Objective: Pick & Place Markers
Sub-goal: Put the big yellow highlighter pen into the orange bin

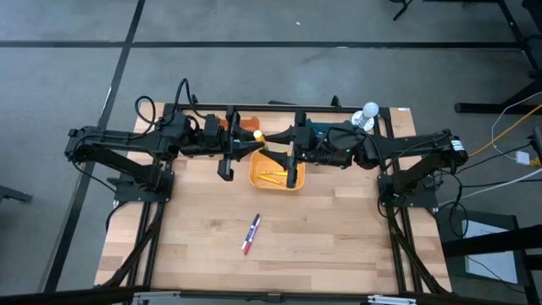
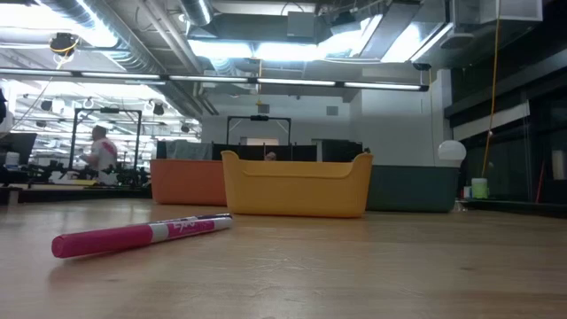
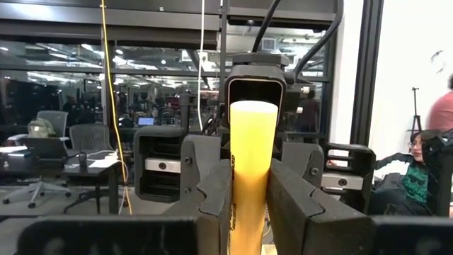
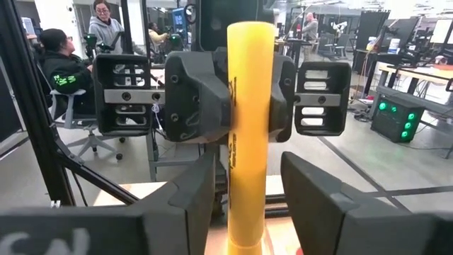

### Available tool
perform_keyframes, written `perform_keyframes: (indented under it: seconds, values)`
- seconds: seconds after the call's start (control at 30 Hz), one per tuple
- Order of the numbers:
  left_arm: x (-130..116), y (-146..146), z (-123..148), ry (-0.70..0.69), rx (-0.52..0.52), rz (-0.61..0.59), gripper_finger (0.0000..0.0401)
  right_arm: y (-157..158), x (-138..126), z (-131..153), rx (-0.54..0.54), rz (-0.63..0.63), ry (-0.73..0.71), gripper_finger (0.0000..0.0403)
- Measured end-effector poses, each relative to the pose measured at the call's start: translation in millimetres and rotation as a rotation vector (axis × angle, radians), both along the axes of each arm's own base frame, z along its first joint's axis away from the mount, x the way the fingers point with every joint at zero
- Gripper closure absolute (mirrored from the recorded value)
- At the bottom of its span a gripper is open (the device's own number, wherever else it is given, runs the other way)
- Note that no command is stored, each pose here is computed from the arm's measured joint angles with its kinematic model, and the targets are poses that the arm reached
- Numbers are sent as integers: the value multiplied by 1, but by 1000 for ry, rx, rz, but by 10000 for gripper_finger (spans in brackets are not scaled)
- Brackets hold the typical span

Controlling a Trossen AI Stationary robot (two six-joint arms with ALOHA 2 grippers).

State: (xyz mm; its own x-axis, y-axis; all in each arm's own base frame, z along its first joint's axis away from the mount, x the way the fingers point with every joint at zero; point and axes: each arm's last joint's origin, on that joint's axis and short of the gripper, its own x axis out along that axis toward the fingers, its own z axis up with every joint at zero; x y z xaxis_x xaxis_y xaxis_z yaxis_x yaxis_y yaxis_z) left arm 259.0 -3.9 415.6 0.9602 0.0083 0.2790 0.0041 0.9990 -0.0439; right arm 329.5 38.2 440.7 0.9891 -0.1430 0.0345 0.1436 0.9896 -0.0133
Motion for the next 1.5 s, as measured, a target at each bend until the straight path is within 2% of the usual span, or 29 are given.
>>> perform_keyframes:
  seconds: [0.27, 0.4, 0.63, 0.77, 1.03, 1.5]
  values:
    - [1, 0, -2, 20, 0, 2, 339, 0, -7, 5, 1, 3, -5, 225]
    - [1, 0, -2, 20, 16, 7, 339, 0, -12, 9, 31, 18, -16, 231]
    - [-3, 0, -1, 34, 21, 23, 339, 0, -30, 13, 62, 28, 45, 247]
    - [-5, 1, 0, 37, 21, 25, 339, -1, -41, 14, 74, 30, 78, 280]
    - [-9, 6, -1, 68, 14, 44, 339, 1, -59, 20, 75, 47, 106, 390]
    - [-25, 34, 8, 130, -12, 119, 339, -1, -76, 26, 78, 56, 117, 400]
